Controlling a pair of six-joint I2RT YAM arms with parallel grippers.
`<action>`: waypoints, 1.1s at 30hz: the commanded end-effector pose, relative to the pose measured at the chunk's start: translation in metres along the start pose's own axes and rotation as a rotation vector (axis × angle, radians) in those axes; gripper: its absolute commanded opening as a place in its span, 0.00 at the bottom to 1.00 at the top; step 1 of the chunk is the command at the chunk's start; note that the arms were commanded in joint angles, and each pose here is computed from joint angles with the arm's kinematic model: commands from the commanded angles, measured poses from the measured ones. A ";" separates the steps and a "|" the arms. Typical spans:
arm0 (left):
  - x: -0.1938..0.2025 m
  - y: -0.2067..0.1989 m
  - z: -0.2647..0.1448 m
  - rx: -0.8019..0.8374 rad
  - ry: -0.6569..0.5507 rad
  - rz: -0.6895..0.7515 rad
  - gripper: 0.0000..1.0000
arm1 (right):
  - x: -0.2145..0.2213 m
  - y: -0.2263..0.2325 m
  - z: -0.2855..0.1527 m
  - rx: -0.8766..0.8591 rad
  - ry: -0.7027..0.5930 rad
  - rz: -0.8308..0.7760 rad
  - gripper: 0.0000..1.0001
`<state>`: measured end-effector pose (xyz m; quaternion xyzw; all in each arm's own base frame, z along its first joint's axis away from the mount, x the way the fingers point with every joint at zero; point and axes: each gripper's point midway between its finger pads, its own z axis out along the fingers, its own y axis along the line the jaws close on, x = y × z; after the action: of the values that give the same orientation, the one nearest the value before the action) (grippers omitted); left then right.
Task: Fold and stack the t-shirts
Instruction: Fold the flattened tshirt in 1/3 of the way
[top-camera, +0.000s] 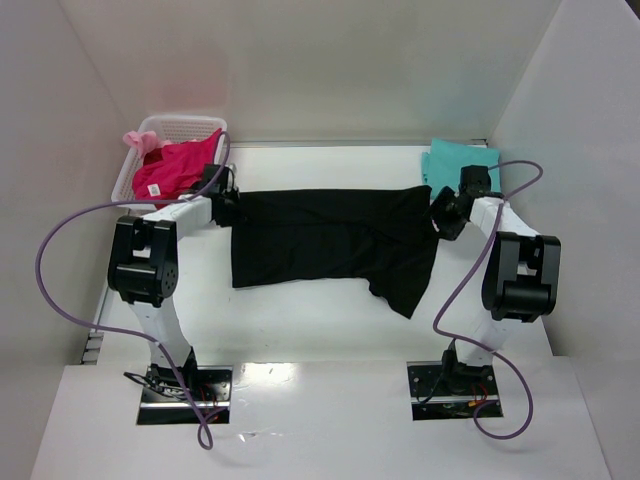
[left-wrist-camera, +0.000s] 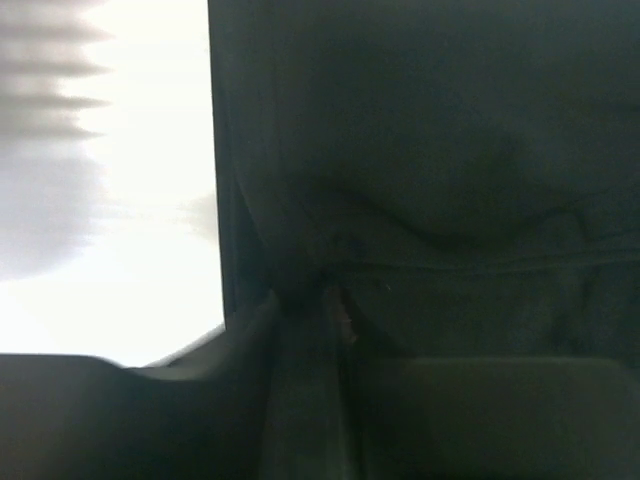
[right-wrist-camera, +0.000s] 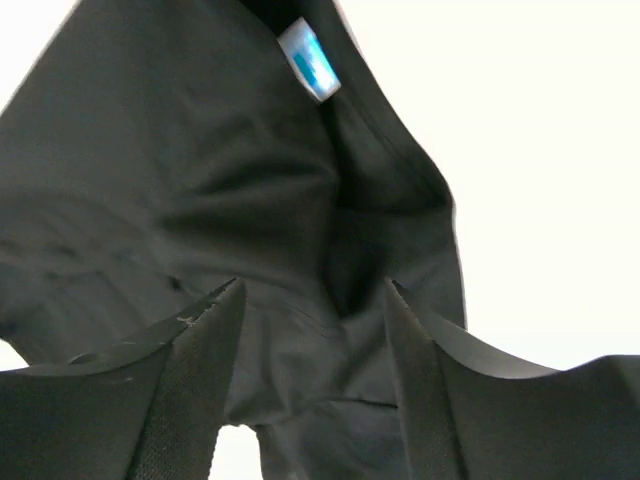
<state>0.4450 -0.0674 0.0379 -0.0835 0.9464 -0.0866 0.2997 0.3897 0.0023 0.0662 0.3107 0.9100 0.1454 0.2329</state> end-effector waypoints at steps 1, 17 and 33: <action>-0.049 -0.022 -0.037 0.068 -0.114 0.017 0.45 | -0.070 0.047 -0.043 -0.113 -0.222 -0.044 0.70; -0.107 -0.064 -0.040 0.254 -0.269 0.113 0.83 | -0.127 0.081 0.031 -0.208 -0.235 -0.130 0.70; -0.101 -0.049 0.032 0.184 -0.205 0.050 0.74 | -0.113 0.058 0.080 -0.156 -0.163 -0.152 0.56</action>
<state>0.5294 -0.1006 0.0615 -0.0256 0.9154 -0.1611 0.3681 0.5237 -0.0096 0.0581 0.2432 0.8985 0.1738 0.3216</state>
